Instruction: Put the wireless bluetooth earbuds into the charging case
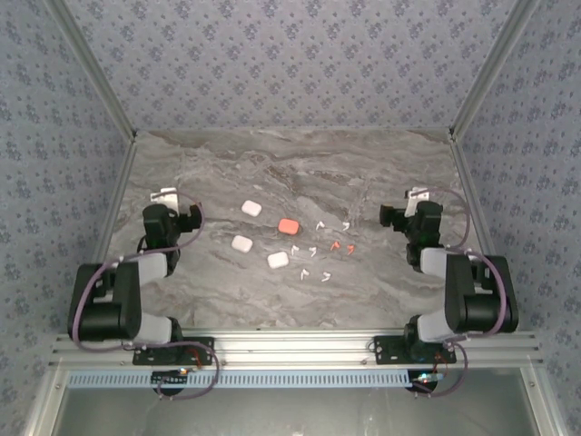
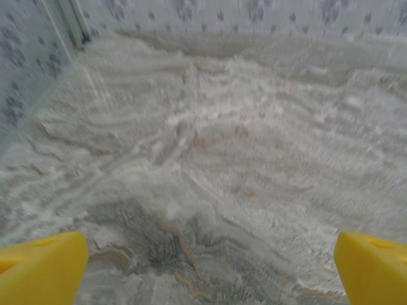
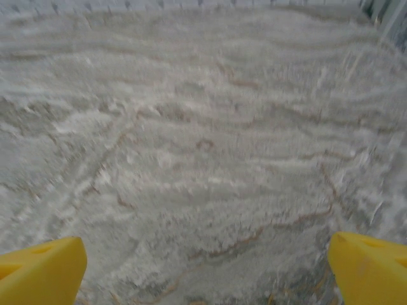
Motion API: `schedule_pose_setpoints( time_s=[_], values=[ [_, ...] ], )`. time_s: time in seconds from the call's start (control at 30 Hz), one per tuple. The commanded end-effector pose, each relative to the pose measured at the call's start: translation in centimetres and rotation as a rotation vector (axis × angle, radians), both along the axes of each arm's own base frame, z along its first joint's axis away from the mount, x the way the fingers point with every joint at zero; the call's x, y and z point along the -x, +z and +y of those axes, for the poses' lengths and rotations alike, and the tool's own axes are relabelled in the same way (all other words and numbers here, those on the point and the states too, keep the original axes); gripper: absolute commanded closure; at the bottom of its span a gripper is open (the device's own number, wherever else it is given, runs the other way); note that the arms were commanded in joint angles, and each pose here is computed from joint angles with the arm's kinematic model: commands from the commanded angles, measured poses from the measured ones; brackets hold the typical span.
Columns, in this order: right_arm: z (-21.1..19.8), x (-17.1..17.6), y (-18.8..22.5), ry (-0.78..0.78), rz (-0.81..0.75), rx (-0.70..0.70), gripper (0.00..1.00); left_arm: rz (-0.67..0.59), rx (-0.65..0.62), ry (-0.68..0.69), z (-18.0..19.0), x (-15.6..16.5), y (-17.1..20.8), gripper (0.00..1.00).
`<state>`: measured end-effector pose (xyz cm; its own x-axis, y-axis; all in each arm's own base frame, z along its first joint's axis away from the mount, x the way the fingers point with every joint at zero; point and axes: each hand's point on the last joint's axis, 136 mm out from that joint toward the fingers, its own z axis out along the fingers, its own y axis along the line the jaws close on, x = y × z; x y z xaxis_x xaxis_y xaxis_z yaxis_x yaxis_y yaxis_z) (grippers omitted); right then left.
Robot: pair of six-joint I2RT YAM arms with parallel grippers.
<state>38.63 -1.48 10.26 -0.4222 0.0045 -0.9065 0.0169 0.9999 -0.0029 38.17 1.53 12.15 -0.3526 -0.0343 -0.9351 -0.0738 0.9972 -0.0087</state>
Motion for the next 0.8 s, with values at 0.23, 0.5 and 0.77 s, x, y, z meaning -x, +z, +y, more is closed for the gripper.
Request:
schedule_pose_setpoints(
  time_s=[0.23, 0.5, 0.77],
  values=[
    [4.7, 1.9, 4.9, 0.194, 0.06, 0.027, 0.0, 0.1, 0.31, 0.055, -1.9, 2.2, 6.1, 0.01],
    [14.3, 2.6, 3.2, 0.621, 0.188, 0.182, 0.0, 0.286, 0.561, -0.029, -6.2, 3.2, 4.2, 0.01],
    [23.2, 2.2, 0.1, 1.0, 0.326, 0.336, 0.0, 0.328, 0.619, -0.024, -7.5, 2.9, 3.0, 0.01]
  ],
)
